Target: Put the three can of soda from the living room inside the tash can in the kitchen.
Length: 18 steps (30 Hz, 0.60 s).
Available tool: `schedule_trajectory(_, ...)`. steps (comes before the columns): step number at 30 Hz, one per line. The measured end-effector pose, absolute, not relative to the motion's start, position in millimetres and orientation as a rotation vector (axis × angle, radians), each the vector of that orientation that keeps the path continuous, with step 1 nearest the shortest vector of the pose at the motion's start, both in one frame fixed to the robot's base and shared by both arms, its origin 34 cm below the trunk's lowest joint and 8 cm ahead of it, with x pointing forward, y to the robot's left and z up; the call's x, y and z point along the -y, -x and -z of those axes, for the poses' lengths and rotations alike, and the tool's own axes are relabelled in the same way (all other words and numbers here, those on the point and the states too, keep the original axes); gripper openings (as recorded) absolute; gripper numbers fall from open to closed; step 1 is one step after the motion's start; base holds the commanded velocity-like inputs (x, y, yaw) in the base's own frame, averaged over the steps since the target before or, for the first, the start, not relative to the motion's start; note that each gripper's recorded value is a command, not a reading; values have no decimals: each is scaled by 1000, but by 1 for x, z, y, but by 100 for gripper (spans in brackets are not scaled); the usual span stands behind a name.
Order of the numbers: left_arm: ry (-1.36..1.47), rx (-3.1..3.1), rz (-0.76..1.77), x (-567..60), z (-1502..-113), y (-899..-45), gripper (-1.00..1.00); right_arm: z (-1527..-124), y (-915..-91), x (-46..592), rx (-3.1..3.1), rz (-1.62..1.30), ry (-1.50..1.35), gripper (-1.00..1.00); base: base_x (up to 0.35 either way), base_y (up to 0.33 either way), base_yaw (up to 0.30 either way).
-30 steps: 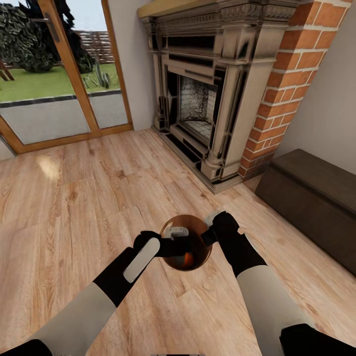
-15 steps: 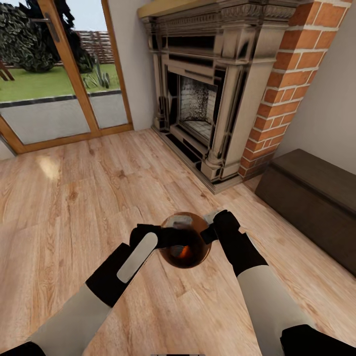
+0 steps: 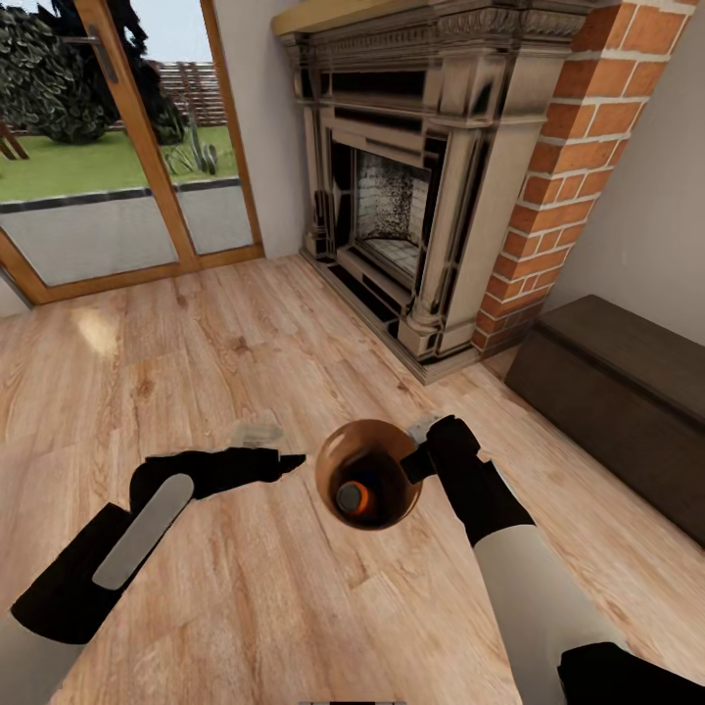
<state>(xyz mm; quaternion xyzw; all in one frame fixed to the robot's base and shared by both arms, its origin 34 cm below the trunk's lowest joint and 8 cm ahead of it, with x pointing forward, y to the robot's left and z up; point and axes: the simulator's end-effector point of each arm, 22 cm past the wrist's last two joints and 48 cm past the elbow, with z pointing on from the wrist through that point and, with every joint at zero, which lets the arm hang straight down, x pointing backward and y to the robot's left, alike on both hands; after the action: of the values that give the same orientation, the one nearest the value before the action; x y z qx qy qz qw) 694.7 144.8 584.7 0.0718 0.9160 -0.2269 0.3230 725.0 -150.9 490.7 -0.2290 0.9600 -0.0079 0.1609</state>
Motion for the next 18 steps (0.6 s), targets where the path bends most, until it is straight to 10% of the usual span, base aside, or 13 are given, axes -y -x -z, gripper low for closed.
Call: schedule_trajectory(18, 84, -2345, 112, -322, -427, -643, 100, -488, -709, 233, -2758, 48, 443, -100, 0, 0, 0)
